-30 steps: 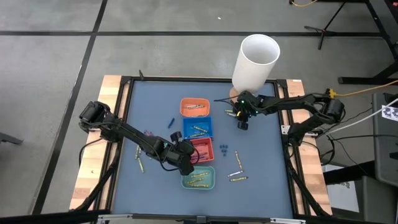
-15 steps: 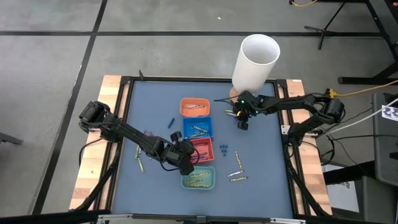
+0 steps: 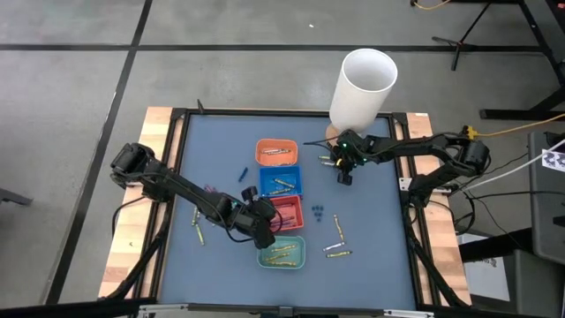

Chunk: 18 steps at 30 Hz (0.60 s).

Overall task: Sort crayons
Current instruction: Put the gray crayon into the orange bin

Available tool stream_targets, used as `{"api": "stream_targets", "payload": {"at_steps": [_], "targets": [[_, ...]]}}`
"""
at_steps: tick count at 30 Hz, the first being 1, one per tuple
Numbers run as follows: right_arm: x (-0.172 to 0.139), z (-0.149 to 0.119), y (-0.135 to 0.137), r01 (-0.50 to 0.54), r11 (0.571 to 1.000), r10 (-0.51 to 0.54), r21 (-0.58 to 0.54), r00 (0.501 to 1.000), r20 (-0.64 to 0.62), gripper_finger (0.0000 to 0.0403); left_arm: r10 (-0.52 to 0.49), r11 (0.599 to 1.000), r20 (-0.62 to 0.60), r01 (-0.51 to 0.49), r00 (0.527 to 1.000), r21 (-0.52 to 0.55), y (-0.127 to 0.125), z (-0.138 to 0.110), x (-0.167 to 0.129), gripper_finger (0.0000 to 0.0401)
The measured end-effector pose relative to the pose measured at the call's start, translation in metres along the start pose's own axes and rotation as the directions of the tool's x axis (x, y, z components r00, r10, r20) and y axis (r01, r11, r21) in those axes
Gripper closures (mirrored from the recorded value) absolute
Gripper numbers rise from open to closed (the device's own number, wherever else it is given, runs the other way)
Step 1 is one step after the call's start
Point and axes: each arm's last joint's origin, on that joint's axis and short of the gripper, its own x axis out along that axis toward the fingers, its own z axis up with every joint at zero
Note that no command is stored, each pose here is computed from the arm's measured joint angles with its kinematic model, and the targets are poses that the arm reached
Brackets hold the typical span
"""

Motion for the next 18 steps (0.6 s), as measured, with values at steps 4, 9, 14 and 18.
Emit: {"api": "stream_targets", "payload": {"at_steps": [4,9,14,18], "targets": [[-0.001,0.003,-0.001,-0.001,1.000,0.001,0.000,1.000,-0.004,0.0382,-0.034,0.999,0.025,0.034,0.999,-0.021,0.005,0.008,-0.016,0.0309],[-0.008,0.020,-0.006,-0.005,1.000,0.005,-0.001,1.000,0.008,0.0383,-0.037,0.999,0.030,0.038,0.999,-0.023,0.017,0.015,-0.039,0.0309],[-0.022,0.043,-0.012,-0.028,1.000,0.029,-0.003,0.999,0.034,0.0392,-0.007,1.000,-0.011,0.007,1.000,0.004,0.029,0.013,-0.055,0.0309],[-0.036,0.065,-0.017,-0.029,1.000,0.030,-0.010,0.996,0.083,0.0387,0.029,0.999,-0.049,-0.027,0.998,0.027,0.036,0.010,-0.061,0.0309]]}}
